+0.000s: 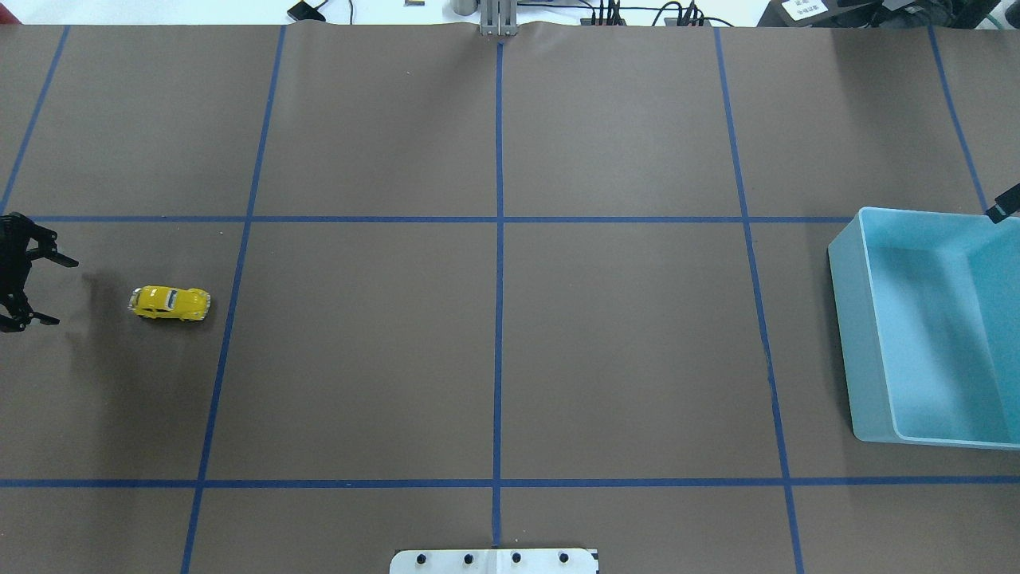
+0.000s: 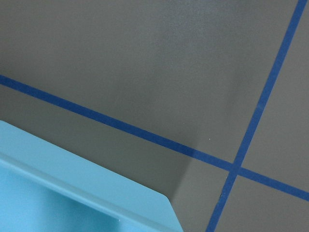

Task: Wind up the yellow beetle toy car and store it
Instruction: 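Release the car with the left gripper so it rolls forward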

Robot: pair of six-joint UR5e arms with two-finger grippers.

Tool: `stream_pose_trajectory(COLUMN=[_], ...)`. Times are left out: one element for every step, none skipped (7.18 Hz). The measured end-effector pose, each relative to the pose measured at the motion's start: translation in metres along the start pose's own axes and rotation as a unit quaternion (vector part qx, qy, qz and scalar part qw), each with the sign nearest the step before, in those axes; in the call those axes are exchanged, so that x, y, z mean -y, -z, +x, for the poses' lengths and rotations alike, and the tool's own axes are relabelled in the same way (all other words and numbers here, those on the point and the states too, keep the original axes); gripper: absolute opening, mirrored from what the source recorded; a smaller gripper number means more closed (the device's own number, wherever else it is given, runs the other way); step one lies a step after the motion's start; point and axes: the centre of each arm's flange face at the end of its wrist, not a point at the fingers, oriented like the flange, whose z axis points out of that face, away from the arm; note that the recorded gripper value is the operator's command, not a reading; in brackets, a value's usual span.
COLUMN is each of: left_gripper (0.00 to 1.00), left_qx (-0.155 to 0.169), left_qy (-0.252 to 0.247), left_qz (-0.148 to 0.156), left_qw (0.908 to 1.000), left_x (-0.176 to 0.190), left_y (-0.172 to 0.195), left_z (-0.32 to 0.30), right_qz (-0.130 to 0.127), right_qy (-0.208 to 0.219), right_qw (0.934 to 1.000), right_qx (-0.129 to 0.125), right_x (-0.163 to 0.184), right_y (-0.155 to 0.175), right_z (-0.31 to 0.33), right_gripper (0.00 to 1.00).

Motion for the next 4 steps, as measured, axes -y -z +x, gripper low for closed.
stream_pose_trajectory(left_gripper=[1.00, 1.00, 1.00, 1.00], left_qx=[0.000, 0.000, 0.000, 0.002], left_qy=[0.001, 0.001, 0.002, 0.012], left_qz=[0.001, 0.002, 0.004, 0.007], left_qw=[1.0000, 1.0000, 1.0000, 0.9999], left_x=[0.000, 0.003, 0.009, 0.017], left_y=[0.000, 0.001, 0.000, 0.001], left_z=[0.000, -0.001, -0.003, -0.007], right_qz=[0.000, 0.000, 0.000, 0.000], right_qy=[0.000, 0.000, 0.000, 0.000], right_qw=[1.0000, 1.0000, 1.0000, 1.0000], right_qx=[0.000, 0.000, 0.000, 0.000], right_x=[0.000, 0.000, 0.000, 0.000], right_y=[0.000, 0.000, 0.000, 0.000], right_z=[0.000, 0.000, 0.000, 0.000], right_gripper=[1.00, 1.00, 1.00, 1.00])
